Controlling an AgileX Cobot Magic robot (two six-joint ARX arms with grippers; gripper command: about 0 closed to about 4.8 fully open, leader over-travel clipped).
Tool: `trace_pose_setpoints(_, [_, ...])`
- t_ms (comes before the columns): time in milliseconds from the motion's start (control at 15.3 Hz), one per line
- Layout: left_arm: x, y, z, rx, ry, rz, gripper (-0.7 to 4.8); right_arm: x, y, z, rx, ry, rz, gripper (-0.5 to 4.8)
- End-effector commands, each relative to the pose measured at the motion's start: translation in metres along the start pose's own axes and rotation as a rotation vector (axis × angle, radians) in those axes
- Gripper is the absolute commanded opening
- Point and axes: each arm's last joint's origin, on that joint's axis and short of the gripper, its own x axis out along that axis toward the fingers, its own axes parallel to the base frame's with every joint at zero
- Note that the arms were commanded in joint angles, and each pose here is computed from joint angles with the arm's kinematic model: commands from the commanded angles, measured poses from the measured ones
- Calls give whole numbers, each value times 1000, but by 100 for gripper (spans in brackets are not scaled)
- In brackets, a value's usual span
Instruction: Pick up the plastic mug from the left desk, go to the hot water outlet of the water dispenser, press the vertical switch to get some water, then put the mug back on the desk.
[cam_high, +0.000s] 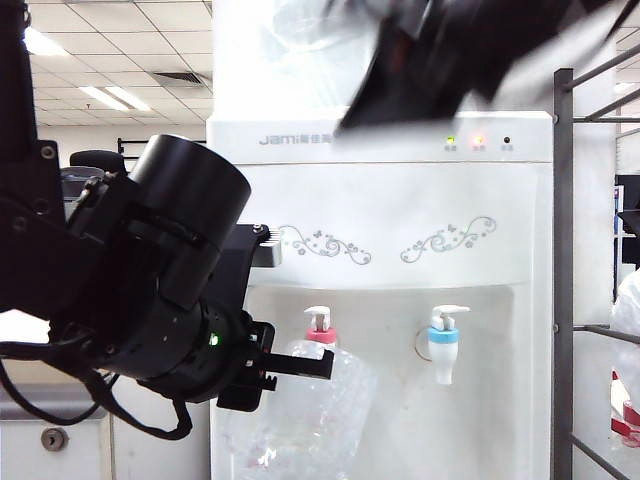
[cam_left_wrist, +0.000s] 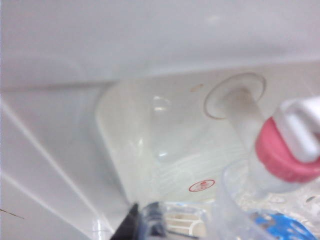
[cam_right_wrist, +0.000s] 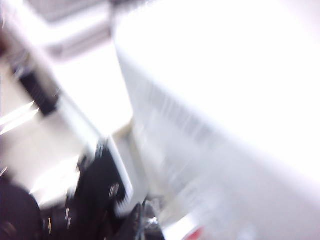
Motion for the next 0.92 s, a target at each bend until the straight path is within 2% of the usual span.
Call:
trace_pose_setpoints(65, [0,1,5,-25,-32,28,-5,-25,-1,8,-23,-79,-48,-6])
trace_pose_setpoints(458, [0,1,5,-25,-32,28,-5,-55,2,-2,-23,-99,-62,-6])
trace_pose_setpoints(589, [0,1,5,-25,-32,28,-5,-55,3,-7,-13,-41,-26,-6])
trace_pose_setpoints(785, [0,1,5,-25,-32,28,-5,-55,6,-25,27,137,60,-6])
trace_pose_setpoints(916, [0,1,5,-25,-32,28,-5,-56,8,-31,38,200,74,-6])
